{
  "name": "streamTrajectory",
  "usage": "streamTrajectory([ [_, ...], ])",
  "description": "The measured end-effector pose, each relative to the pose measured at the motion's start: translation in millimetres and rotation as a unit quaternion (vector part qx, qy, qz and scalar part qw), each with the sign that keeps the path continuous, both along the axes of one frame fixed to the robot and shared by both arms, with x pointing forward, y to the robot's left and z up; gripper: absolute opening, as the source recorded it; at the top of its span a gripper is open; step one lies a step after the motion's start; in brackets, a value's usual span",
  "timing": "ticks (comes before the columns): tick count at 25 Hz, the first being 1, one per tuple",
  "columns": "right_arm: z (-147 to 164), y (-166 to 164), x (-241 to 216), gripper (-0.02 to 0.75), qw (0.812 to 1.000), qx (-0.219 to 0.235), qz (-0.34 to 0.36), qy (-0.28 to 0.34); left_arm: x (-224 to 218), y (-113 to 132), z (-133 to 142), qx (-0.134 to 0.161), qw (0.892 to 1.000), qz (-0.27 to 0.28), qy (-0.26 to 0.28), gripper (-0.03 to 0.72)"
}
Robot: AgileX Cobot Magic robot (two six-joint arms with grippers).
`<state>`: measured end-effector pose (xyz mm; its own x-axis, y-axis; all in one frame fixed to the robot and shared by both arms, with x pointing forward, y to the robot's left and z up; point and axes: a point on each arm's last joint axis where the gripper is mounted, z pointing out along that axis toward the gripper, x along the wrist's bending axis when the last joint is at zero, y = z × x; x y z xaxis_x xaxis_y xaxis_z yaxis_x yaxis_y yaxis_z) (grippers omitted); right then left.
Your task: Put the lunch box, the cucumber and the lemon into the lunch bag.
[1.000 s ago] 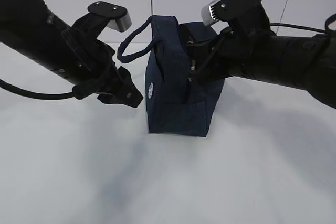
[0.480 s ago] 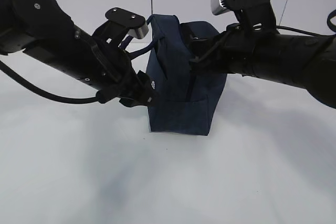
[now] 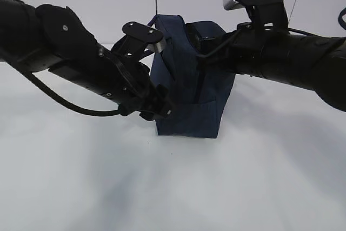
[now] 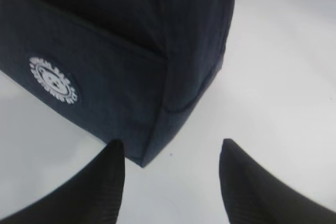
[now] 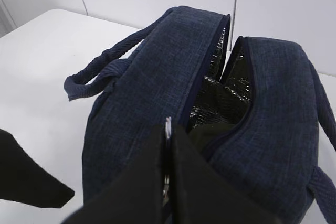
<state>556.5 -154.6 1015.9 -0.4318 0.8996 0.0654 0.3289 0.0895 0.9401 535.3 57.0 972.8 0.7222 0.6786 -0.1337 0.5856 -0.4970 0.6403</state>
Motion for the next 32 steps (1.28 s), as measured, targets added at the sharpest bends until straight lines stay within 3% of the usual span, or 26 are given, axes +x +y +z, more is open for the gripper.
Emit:
streamTrajectory([
  [21,0,-2,1,0.017,0.999,0.041,-0.027,0.019,6,-7,1,-0.054,0.996,0.067,-0.005,0.395],
  [32,0,-2,1,0.017,0.998,0.051,-0.035,0.023,9,-18,-10,-0.048,0.997,0.063,-0.020,0.395],
])
